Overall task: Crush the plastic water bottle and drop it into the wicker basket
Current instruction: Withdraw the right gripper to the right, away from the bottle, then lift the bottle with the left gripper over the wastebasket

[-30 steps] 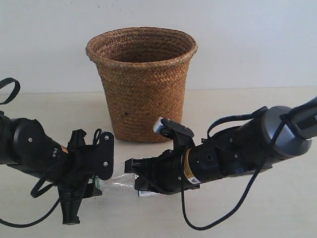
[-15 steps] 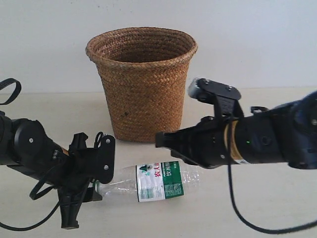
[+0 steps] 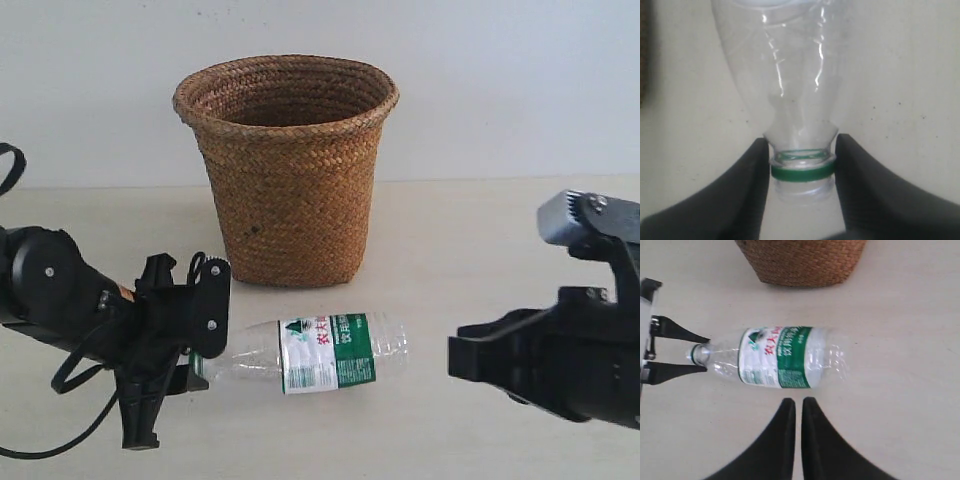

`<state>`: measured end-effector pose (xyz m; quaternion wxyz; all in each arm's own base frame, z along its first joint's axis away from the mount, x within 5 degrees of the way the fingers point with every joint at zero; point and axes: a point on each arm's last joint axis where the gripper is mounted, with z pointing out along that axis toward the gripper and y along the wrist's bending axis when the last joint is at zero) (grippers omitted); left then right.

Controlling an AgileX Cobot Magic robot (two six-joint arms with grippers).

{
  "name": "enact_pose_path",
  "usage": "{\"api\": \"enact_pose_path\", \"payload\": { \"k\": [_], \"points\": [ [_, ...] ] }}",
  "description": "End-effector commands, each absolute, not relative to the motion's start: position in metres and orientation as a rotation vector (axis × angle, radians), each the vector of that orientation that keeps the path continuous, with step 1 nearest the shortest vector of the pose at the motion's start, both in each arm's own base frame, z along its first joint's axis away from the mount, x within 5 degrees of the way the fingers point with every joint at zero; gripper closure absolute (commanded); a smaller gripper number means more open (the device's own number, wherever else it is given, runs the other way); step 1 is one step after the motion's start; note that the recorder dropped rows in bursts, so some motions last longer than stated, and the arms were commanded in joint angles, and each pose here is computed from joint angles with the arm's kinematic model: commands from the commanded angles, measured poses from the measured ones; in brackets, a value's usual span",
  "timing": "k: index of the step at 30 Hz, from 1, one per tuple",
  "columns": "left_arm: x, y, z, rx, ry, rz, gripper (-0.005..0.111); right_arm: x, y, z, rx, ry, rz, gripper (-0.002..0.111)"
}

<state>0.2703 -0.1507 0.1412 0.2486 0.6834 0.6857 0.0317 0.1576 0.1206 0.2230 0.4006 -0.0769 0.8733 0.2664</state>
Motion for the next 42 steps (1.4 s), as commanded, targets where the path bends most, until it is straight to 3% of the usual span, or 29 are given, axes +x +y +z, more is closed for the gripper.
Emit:
{"api": "enact_pose_path", "payload": {
  "k": [1,9,16,23,33,37,38,42],
  "points": [
    [0.264,-0.151,0.164,1.827,1.824,0.085,0.103,0.135,0.098,0.219,-0.172,2.158,0.634,0.107],
    [0.249,-0.152,0.186,1.842,1.816,0.02,0.103,0.11,0.076,0.242,-0.126,1.96,0.696,0.107],
    [0.212,-0.173,0.224,1.857,1.696,-0.064,0.103,0.108,0.077,0.242,-0.18,1.945,0.689,0.107],
    [0.185,-0.16,0.271,1.637,1.755,-0.099,0.103,0.108,0.076,0.242,-0.215,1.936,0.662,0.107],
    [0.16,-0.149,0.264,1.834,1.912,-0.16,0.103,0.108,0.076,0.242,-0.223,1.935,0.654,0.107],
    [0.174,-0.148,0.269,1.832,1.754,0.041,0.103,0.108,0.076,0.242,-0.223,1.935,0.654,0.107],
    [0.185,-0.146,0.277,1.831,1.644,0.214,0.103,0.108,0.076,0.242,-0.223,1.935,0.654,0.107],
    [0.215,-0.144,0.328,1.598,1.445,0.493,0.103,0.108,0.077,0.242,-0.226,1.934,0.662,0.107]
  ]
}}
